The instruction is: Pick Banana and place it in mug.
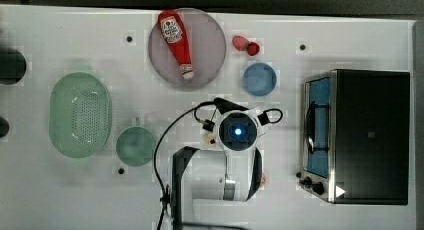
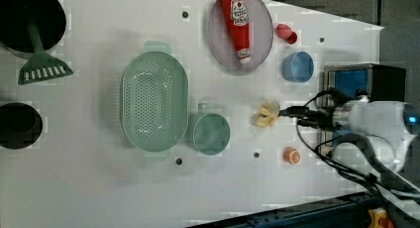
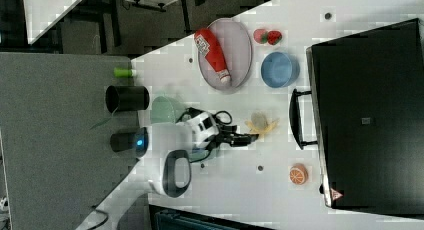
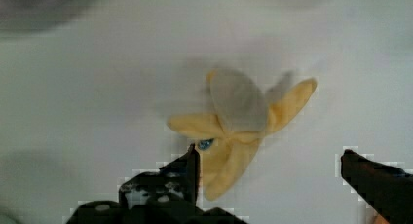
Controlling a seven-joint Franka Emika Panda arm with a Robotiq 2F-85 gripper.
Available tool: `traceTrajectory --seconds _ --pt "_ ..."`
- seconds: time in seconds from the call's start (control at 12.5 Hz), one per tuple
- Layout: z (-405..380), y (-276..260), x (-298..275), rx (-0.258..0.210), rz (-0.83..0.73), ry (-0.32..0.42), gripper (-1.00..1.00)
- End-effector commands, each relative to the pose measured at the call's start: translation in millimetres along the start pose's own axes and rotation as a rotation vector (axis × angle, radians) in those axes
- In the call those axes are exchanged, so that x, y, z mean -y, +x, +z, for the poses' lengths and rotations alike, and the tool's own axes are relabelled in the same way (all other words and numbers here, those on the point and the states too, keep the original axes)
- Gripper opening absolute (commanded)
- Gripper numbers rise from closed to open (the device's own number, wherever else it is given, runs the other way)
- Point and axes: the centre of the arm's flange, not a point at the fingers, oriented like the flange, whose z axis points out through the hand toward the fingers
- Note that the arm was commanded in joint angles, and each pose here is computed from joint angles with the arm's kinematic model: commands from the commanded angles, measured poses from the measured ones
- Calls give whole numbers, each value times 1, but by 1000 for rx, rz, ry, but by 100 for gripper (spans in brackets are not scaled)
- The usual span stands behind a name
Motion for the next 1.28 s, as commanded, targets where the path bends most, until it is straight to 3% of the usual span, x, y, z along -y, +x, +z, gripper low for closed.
traceTrajectory --seconds 0.08,0.48,0.56,1.04,1.28 --pt "37 3 -6 -17 -95 3 100" --pt "72 -2 3 -23 -109 6 100" --pt "75 -3 4 -17 -107 6 93" --pt "65 1 6 -44 -107 14 -45" --pt "26 9 5 -92 -100 27 -46"
